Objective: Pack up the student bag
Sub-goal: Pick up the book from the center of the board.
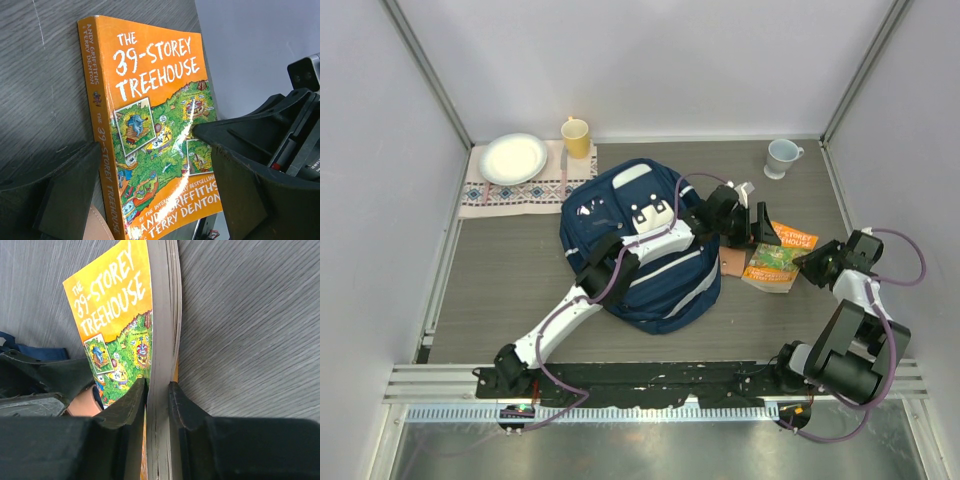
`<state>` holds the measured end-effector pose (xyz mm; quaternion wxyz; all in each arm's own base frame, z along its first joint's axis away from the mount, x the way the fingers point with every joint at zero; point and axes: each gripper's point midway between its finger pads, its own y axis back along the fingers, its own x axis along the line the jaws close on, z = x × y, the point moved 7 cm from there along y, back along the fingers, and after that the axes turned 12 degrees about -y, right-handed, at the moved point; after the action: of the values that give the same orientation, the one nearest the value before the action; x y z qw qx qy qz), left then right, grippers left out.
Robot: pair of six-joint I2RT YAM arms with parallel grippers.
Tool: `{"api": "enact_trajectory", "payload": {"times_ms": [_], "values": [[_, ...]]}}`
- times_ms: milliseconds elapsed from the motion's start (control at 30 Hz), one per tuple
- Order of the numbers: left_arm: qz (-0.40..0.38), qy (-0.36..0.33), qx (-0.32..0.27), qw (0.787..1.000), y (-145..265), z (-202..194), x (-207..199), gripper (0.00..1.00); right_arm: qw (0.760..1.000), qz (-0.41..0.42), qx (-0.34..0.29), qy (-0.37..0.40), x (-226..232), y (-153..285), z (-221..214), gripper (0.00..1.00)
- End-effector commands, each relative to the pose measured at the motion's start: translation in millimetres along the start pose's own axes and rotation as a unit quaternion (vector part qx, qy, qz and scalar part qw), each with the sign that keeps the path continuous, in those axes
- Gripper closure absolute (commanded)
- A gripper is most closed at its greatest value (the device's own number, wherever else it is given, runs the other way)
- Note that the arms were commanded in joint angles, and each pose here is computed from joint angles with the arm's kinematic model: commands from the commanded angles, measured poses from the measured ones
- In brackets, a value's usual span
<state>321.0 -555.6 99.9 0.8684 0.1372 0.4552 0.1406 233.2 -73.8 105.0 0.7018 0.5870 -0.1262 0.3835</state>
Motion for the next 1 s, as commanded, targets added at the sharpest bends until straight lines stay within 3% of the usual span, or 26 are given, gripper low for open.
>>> {"api": "enact_trajectory", "payload": {"times_ms": [0,67,333,600,700,733,800,833,967], "values": [[-0.099,-0.018,0.022,0.995,-3,-8,-57,0.07,0.998,0.042,0.051,-0.001,16,0,-8,0.84],[-0.099,-0.019,0.022,0.995,-2,-8,-58,0.07,0.998,0.036,0.046,-0.001,17,1,-6,0.99],[-0.065,-0.071,0.002,0.995,18,9,-72,0.01,0.997,-0.002,-0.072,0.008,37,38,28,0.99],[0.016,-0.161,-0.078,0.984,82,58,-95,0.00,0.989,0.086,-0.119,0.011,76,85,37,0.99],[0.028,-0.153,-0.108,0.982,114,68,-88,0.00,0.987,0.136,-0.087,0.019,91,94,31,0.99],[0.018,-0.157,-0.132,0.979,136,80,-104,0.00,0.985,0.158,-0.065,0.021,96,97,26,0.99],[0.016,-0.143,-0.148,0.978,157,84,-92,0.01,0.976,0.212,-0.045,0.032,107,100,22,0.99],[-0.001,-0.146,-0.170,0.975,180,94,-108,0.00,0.968,0.249,-0.006,0.029,113,103,14,0.99],[-0.041,-0.139,-0.189,0.971,232,97,-111,0.01,0.941,0.326,0.052,0.077,139,109,-4,0.99]]}}
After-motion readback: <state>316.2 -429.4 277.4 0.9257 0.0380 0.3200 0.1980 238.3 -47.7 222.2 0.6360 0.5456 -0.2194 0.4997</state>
